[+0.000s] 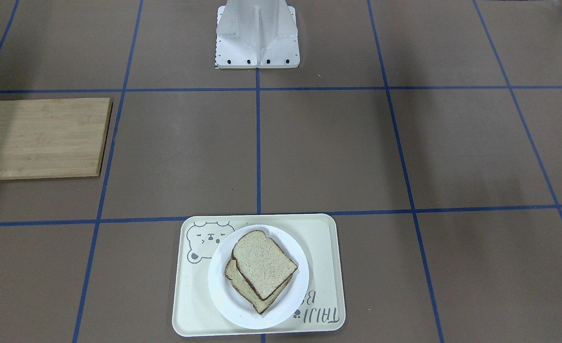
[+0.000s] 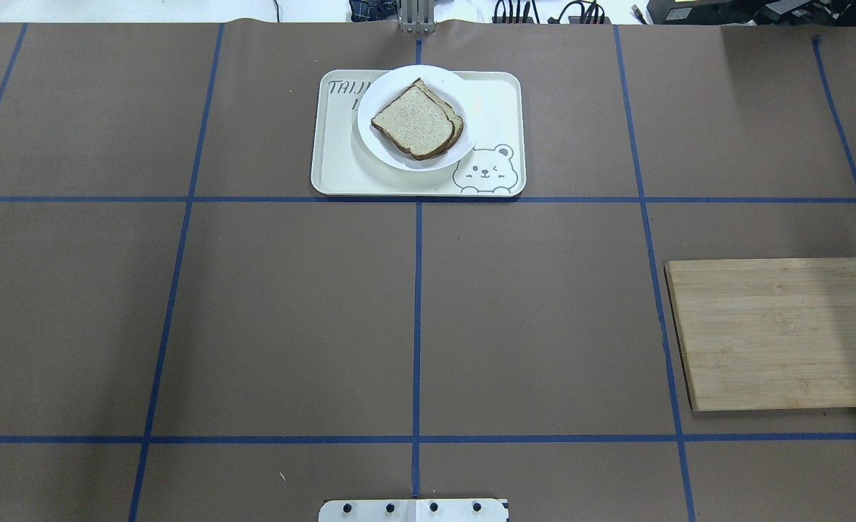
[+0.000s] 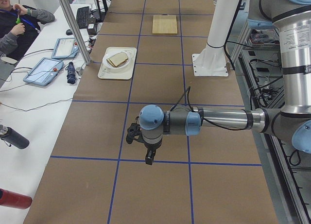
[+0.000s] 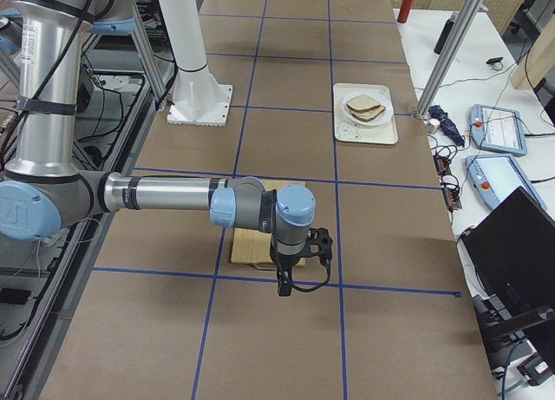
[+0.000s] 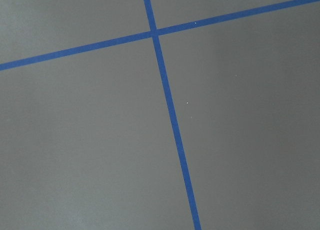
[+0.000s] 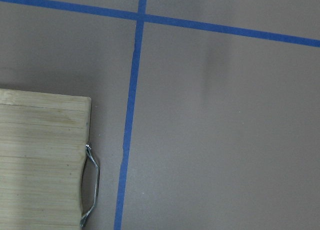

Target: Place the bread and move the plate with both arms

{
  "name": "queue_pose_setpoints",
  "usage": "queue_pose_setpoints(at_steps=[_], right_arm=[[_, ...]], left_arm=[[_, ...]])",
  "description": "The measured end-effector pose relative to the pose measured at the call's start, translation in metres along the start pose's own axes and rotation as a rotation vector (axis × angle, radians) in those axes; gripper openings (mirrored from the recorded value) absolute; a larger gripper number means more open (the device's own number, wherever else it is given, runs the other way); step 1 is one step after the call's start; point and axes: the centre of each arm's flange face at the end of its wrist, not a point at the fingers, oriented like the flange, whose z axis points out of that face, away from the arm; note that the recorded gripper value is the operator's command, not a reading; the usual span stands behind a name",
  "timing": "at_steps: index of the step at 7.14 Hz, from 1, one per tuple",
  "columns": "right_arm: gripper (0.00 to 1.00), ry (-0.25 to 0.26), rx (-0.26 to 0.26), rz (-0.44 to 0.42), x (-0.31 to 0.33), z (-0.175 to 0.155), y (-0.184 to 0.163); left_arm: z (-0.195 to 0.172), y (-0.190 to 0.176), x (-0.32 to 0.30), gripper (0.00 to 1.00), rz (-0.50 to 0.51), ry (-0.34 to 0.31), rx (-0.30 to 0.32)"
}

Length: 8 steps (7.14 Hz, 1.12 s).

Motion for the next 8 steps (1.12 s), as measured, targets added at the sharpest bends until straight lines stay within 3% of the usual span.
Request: queue_pose_setpoints(at_steps=[4,8], right_arm=[[1.0,-0.095,0.029,-0.015,-0.016,-0.009,-0.002],[1.0,-0.027,-0.004,0.001,-0.003,0.002,0.015]], left_arm=[[0.011,0.016,-0.008,0.98,-0.032,0.008,-0.027],[0.012,0.027,-0.007,0.98,-0.034,0.011,-0.03]])
